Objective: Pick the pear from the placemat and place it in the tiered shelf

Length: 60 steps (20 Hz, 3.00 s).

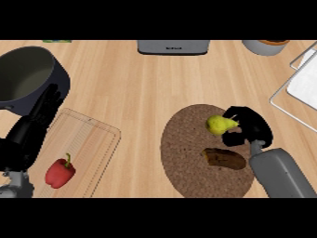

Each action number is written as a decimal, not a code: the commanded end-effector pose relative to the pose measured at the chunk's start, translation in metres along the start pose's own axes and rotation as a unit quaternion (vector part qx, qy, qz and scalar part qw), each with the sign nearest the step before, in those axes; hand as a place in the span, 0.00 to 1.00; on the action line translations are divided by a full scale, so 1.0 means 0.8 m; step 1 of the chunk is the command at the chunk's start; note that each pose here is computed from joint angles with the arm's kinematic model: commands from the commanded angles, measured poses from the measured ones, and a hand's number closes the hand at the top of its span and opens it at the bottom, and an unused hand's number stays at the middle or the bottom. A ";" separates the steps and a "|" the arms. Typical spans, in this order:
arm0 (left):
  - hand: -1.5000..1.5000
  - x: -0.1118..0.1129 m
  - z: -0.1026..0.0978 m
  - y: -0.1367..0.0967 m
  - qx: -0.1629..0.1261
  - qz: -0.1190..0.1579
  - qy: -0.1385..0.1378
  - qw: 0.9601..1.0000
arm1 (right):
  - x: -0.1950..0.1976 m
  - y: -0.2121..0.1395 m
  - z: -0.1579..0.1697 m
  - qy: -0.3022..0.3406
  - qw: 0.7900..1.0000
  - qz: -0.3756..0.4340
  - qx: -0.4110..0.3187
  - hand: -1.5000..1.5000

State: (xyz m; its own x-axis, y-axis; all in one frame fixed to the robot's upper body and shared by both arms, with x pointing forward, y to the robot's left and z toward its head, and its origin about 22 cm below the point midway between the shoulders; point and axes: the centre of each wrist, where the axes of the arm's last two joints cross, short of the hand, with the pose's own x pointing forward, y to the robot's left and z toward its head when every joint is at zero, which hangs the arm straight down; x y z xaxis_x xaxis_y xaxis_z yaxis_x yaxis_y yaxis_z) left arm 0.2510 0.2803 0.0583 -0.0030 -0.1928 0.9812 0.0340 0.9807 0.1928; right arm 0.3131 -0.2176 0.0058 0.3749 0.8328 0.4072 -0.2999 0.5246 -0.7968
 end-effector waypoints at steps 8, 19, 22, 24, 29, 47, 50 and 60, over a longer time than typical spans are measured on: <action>0.50 -0.012 0.014 0.018 0.042 0.003 0.030 0.999 | -0.041 -0.078 0.079 -0.348 0.936 0.058 0.022 1.00; 0.50 -0.019 0.039 0.031 0.059 0.002 0.021 0.998 | -0.174 -0.265 0.164 -0.520 0.849 -0.001 -0.089 1.00; 0.50 -0.008 0.025 0.037 0.046 0.000 0.015 0.999 | -0.216 -0.318 0.192 -0.526 0.841 -0.028 -0.121 1.00; 0.50 -0.019 0.033 0.021 0.033 0.006 0.016 0.999 | -0.250 -0.341 0.217 -0.519 0.844 -0.045 -0.128 1.00; 0.50 0.004 0.006 0.009 0.016 0.000 0.008 1.000 | -0.261 -0.371 0.244 -0.499 0.854 -0.058 -0.136 1.00; 0.50 0.001 -0.002 -0.002 0.007 -0.001 0.008 1.000 | -0.157 -0.465 0.270 -0.523 0.827 -0.133 -0.156 1.00; 0.50 0.003 -0.006 0.000 -0.005 -0.006 -0.001 1.000 | -0.136 -0.474 0.290 -0.515 0.823 -0.033 -0.236 1.00; 0.50 0.013 -0.034 -0.021 -0.021 0.003 -0.018 1.000 | -0.127 -0.412 0.175 -0.533 0.778 0.079 -0.323 1.00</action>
State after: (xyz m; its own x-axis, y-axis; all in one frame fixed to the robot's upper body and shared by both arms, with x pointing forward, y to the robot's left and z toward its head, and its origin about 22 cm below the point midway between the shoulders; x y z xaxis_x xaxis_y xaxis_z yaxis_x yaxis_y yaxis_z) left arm 0.2650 0.2671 0.0646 -0.0319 -0.1918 0.9809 0.0785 0.9779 0.1938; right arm 0.2251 -0.4583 0.3103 -0.6397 0.7265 0.2510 0.3007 0.5370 -0.7881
